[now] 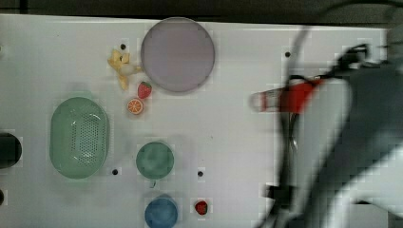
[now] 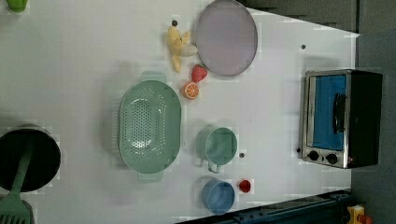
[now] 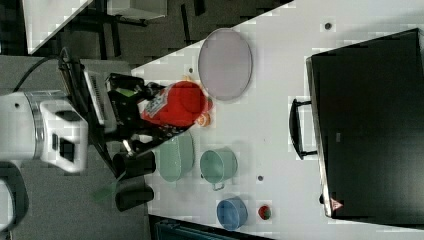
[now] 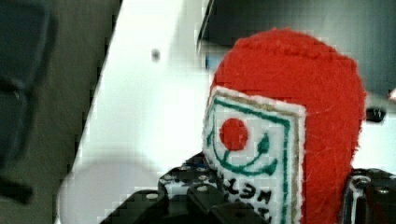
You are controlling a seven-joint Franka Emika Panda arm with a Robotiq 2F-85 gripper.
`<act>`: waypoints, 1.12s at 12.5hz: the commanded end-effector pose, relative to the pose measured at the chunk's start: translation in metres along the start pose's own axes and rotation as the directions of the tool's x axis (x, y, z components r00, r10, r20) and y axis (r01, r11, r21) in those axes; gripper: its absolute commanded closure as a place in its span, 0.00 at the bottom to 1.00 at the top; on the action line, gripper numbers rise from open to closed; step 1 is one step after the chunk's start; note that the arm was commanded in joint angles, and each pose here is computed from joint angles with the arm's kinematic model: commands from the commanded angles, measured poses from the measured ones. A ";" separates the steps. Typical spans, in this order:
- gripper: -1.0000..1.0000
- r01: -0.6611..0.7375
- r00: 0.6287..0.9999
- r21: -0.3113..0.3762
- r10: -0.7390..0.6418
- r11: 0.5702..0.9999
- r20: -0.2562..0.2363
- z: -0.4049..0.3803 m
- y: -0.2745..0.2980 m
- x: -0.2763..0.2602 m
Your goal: Pick Ketchup from oven and place it on table.
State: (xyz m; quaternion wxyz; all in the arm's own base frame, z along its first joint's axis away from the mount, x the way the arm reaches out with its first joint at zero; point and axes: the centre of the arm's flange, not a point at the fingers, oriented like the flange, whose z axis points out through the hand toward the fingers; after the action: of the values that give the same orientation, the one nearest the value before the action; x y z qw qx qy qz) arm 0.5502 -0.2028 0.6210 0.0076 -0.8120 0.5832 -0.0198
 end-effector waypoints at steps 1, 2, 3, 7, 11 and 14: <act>0.36 0.253 0.966 -0.071 -0.249 0.965 0.063 0.047 -0.078 -0.113; 0.36 0.297 0.953 -0.084 -0.291 0.951 0.083 0.059 -0.087 -0.137; 0.36 0.333 0.941 -0.102 -0.323 0.938 0.106 0.074 -0.093 -0.158; 0.36 0.391 0.917 -0.185 -0.364 0.902 0.164 0.154 -0.087 -0.193; 0.36 0.371 0.926 -0.186 -0.348 0.910 0.145 0.248 -0.059 -0.189; 0.36 0.364 0.930 -0.182 -0.344 0.914 0.130 0.321 -0.034 -0.193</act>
State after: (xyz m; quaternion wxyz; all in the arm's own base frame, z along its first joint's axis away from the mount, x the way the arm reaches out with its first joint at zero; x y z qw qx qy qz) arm 0.5240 0.0240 0.2961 -0.0578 -0.9111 0.3949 0.1035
